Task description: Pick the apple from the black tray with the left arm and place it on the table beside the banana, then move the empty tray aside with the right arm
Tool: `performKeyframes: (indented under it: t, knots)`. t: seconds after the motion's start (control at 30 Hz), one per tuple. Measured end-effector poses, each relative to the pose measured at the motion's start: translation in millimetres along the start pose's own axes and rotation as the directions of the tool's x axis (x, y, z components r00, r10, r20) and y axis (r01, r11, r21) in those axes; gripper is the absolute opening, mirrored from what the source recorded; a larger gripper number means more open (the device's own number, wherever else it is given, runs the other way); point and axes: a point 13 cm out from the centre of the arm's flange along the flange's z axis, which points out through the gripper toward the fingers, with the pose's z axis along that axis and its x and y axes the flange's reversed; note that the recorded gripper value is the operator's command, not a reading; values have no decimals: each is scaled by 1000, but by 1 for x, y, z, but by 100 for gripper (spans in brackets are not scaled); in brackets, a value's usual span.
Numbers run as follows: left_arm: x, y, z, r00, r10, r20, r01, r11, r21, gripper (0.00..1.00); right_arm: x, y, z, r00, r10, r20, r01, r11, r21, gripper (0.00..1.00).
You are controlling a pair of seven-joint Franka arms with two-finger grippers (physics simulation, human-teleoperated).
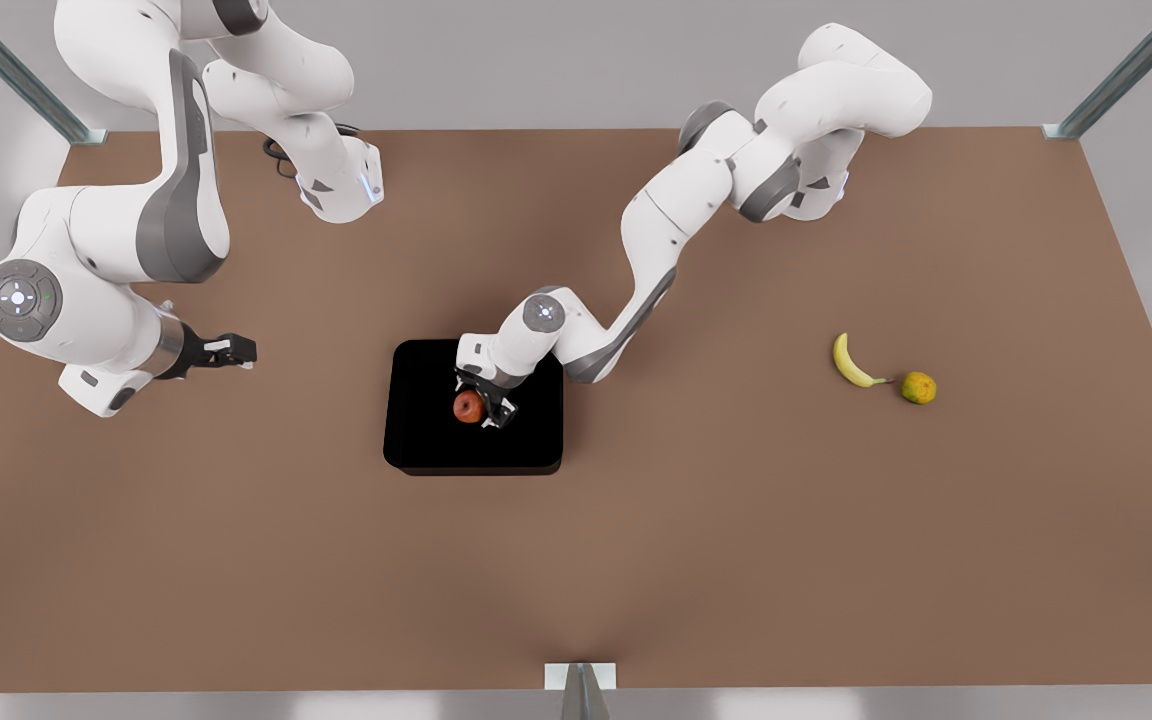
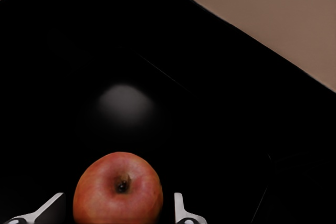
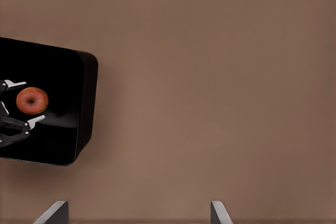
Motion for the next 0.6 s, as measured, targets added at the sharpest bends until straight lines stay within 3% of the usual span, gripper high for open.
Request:
performKeyframes:
  t: [0.2,0.3,0.6]
  knots:
    - [1,1,1,1000,-12,-3,12,1000,-3,100,0,0,0,1000,0,1,0,1000,0,100]
    - [1,1,1,1000,-17,-5,17,1000,-2,80,0,0,0,1000,-1,1,1,1000,0,100]
    - [2,1,0,1000,-29,-6,29,1000,-3,74,0,0,0,1000,-2,1,2,1000,0,100]
